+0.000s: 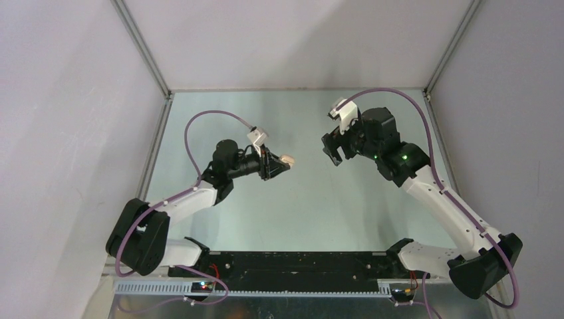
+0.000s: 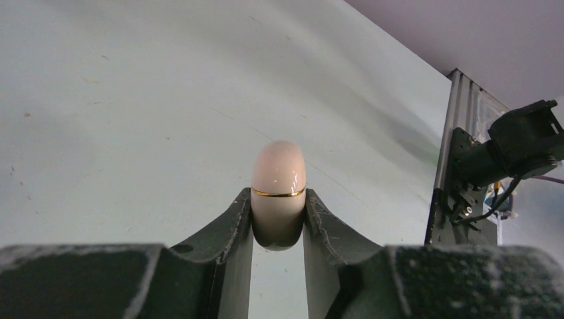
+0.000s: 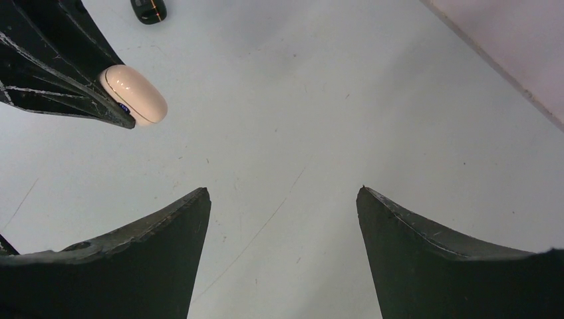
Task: Insert the wireless bluetooth earbuds into the charging case
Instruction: Place the charging case at the center of the board.
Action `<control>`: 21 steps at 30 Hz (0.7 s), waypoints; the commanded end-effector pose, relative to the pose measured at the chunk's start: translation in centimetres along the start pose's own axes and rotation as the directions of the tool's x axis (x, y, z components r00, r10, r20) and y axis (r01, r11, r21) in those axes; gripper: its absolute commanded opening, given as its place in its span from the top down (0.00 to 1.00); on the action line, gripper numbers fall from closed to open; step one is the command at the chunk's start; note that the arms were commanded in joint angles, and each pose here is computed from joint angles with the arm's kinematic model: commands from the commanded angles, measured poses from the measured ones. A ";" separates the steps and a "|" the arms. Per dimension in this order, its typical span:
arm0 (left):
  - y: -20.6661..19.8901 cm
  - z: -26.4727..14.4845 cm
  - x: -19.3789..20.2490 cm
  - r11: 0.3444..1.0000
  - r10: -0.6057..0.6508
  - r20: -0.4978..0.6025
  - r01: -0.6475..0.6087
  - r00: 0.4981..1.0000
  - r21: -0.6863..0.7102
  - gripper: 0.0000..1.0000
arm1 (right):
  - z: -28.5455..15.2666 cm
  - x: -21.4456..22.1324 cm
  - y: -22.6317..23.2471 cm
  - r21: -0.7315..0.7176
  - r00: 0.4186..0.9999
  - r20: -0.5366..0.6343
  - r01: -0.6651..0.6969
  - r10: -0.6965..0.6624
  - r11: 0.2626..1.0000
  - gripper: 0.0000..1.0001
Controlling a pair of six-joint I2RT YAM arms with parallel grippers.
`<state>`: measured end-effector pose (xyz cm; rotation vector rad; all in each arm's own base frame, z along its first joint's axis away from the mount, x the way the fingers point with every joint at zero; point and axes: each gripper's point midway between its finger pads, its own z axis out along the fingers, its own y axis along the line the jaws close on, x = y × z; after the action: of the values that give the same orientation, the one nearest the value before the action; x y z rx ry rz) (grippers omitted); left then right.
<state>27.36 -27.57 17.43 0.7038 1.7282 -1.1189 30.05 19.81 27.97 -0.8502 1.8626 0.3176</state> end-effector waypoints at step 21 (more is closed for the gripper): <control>2.9 0.9 1.2 0.990 -0.059 0.011 0.059 0.998 -0.127 0.87 | 0.4 -0.7 -1.1 0.052 0.999 0.037 -0.008 0.006 0.999 0.12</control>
<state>28.98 -27.03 14.79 0.5926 1.8277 -1.0578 30.50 19.50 27.66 -0.8323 1.8637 0.2943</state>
